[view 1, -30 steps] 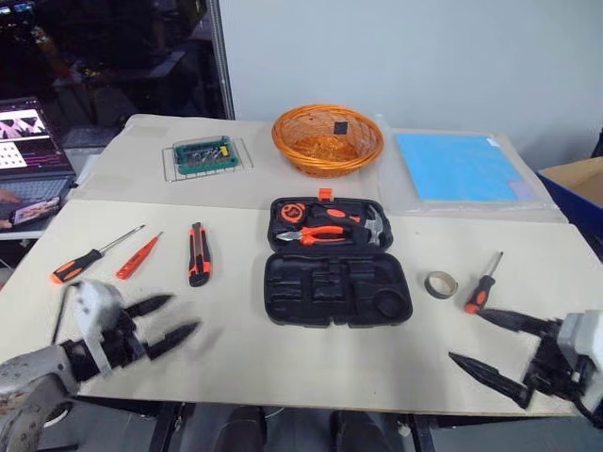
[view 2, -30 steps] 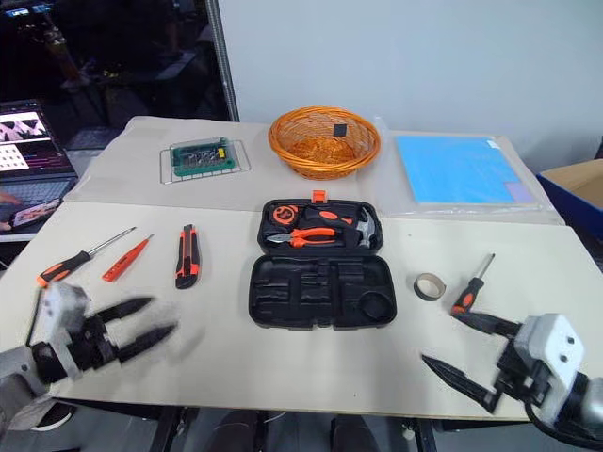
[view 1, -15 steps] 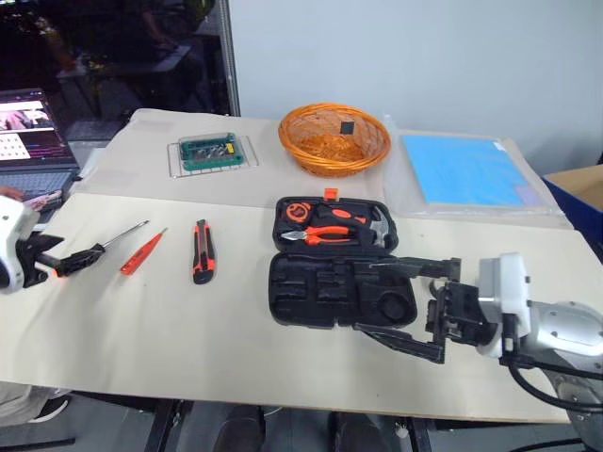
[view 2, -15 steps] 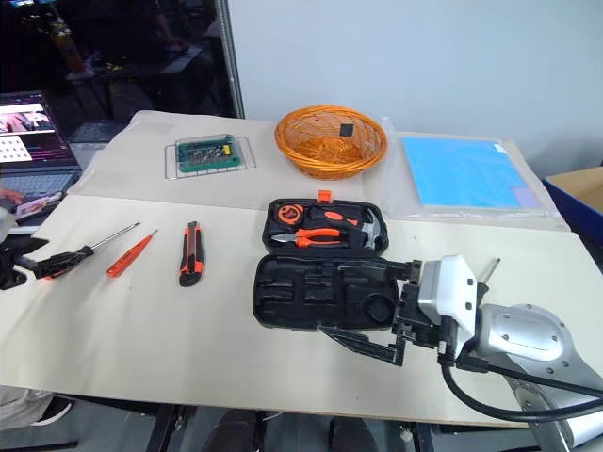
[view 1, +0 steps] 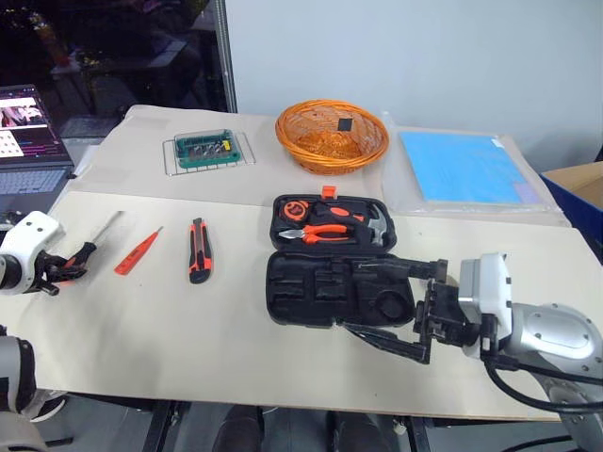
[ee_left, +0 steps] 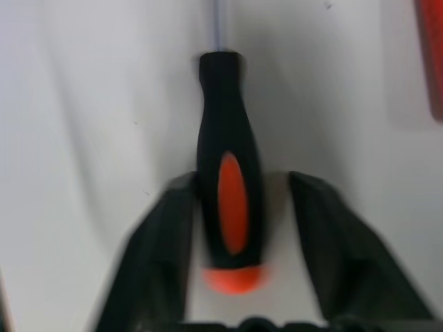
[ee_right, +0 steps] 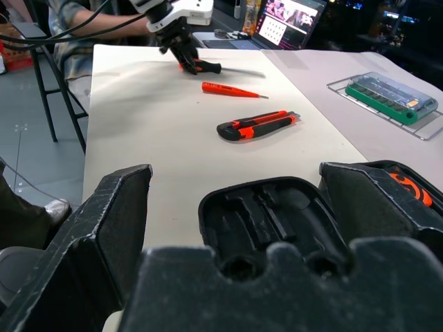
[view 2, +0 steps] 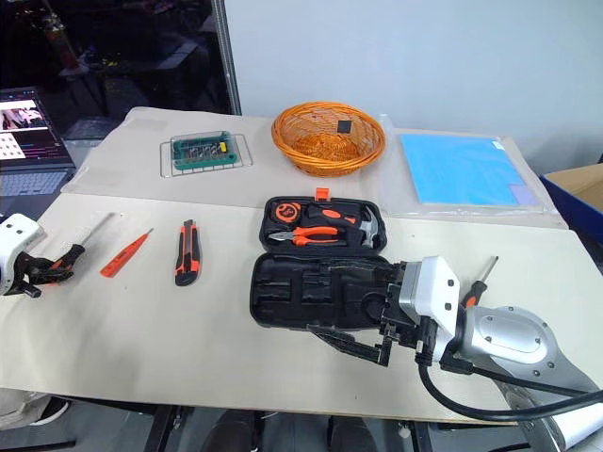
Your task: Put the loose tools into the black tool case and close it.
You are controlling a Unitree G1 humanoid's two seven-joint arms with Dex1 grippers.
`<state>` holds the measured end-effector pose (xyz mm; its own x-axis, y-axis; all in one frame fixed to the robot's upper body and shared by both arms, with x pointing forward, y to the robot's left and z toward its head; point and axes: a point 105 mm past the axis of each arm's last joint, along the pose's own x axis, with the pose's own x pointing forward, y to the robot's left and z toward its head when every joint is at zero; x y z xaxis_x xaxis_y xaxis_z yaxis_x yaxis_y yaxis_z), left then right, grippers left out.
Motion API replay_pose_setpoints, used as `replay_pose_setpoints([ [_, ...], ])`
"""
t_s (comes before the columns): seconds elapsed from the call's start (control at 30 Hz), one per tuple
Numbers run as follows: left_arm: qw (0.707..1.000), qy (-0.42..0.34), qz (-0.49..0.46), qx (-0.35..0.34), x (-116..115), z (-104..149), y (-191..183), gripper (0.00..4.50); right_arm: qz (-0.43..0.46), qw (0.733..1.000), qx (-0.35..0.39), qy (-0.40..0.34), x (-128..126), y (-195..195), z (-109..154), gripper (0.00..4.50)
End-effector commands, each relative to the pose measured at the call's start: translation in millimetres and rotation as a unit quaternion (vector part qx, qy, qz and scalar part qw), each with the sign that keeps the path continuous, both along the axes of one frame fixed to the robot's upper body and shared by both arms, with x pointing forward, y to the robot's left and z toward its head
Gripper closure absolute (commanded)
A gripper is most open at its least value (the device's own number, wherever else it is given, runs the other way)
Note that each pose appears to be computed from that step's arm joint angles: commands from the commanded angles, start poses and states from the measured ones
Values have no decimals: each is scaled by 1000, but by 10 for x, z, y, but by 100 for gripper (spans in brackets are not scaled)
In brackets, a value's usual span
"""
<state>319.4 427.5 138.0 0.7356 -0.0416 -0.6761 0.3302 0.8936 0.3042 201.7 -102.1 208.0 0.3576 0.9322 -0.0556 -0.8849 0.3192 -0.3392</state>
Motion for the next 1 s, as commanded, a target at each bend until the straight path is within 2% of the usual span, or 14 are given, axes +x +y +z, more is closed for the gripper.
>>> replay_pose_setpoints([
  [0.03, 994, -74, -45, -64, 52, 230, -126, 365, -3, 1000, -3, -15, -36, -18, 53, 0],
  [0.13, 975, -124, -127, -133, 68, 539, -351, 365, -13, 1000, -2, -10, -33, -78, 36, 0],
  [0.2, 957, -106, -217, -158, 29, 666, -652, 365, -27, 1000, -1, -5, -35, -156, 15, 0],
  [0.3, 925, -64, -336, -166, -39, 669, -1348, 365, -56, 998, -5, 4, -45, -313, -27, 0],
  [0.37, 906, -57, -393, -142, -107, 611, -1759, 365, -72, 997, -11, 9, -59, -406, -53, 0],
  [0.4, 890, -63, -430, -140, -128, 589, -2094, 365, -89, 996, -20, 12, -66, -501, -76, 0],
  [0.47, 870, -58, -471, -133, -181, 554, -2477, 365, -113, 993, -29, 17, -74, -630, -101, 0],
  [0.5, 868, -44, -477, -131, -138, 524, -2657, 365, -129, 991, -38, 21, -89, -724, -120, 0],
  [0.57, 880, -25, -467, -79, 9, 454, -2823, 365, -150, 987, -50, 26, -121, -851, -140, 0],
  [0.7, 852, -12, -520, -50, 103, 407, -3217, 365, -183, 981, -57, 30, -183, -1018, -147, 0],
  [0.8, 842, -8, -539, -4, 273, 352, -3437, 365, -198, 978, -61, 36, -263, -1111, -160, 0],
  [1.0, 830, 11, -554, 64, 503, 217, -3616, 365, -195, 978, -59, 36, -320, -1136, -129, 0],
])
